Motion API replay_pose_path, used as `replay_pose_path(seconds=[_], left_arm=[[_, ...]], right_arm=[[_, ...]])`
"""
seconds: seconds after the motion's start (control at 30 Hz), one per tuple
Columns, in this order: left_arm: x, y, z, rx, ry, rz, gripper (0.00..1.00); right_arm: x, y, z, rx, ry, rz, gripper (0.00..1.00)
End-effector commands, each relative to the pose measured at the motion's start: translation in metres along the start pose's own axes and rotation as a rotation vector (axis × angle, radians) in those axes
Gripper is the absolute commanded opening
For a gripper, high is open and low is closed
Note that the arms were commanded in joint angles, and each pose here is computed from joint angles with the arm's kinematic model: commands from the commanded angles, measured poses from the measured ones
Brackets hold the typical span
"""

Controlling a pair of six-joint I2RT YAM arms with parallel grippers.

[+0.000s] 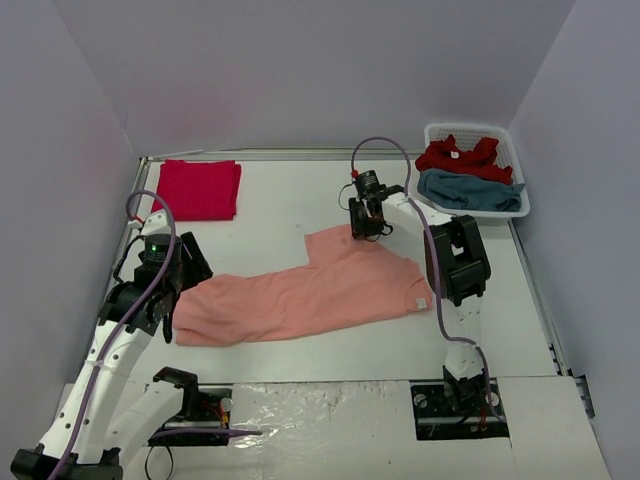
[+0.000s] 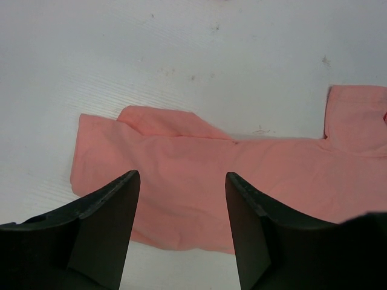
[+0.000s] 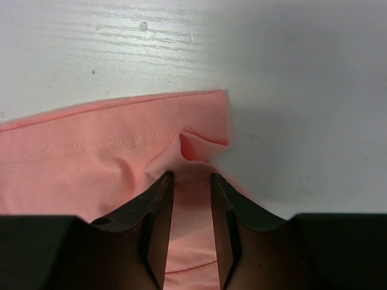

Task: Fold and stack the t-shirts
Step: Flatten out the tshirt

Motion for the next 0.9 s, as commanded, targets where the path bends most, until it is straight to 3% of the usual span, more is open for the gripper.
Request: replay_pose_path(seconds=[0.0, 0.23, 0.5, 0.67, 0.87], left_arm=[[-0.003, 0.0, -0.007, -0.023, -0.011, 0.013, 0.57], [-0.003, 0.0, -0.006, -0.022, -0.01, 0.012, 0.57], [-0.004, 0.0, -0.006, -0.022, -0.011, 0.018, 0.57], [-0.004, 0.0, -0.005, -0.019, -0.011, 0.019, 0.57], [-0.004, 0.0, -0.005, -0.023, -0.012, 0.021, 0.57]], right_arm=[[-0.001, 0.003, 0.003, 0.013, -0.003, -0.016, 0.27], [0.001, 0.001, 0.001, 0.01, -0.011, -0.039, 0.0], [-0.005, -0.03, -0.021, -0.064, -0.012, 0.001, 0.0], [-0.008, -0.033, -0.024, -0.067, -0.014, 0.024, 0.34], [-0.01, -0.016, -0.017, -0.03, 0.004, 0.024, 0.38]])
Point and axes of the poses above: each gripper's point midway between its finger pads, its own y axis out along the fingers, its own x axis along the line the jaws close on, z = x × y, the point moved 2 cm from there along -y, back along the fingers, and after that the axes turned 6 degrees about -y, right-handed, at the moved point
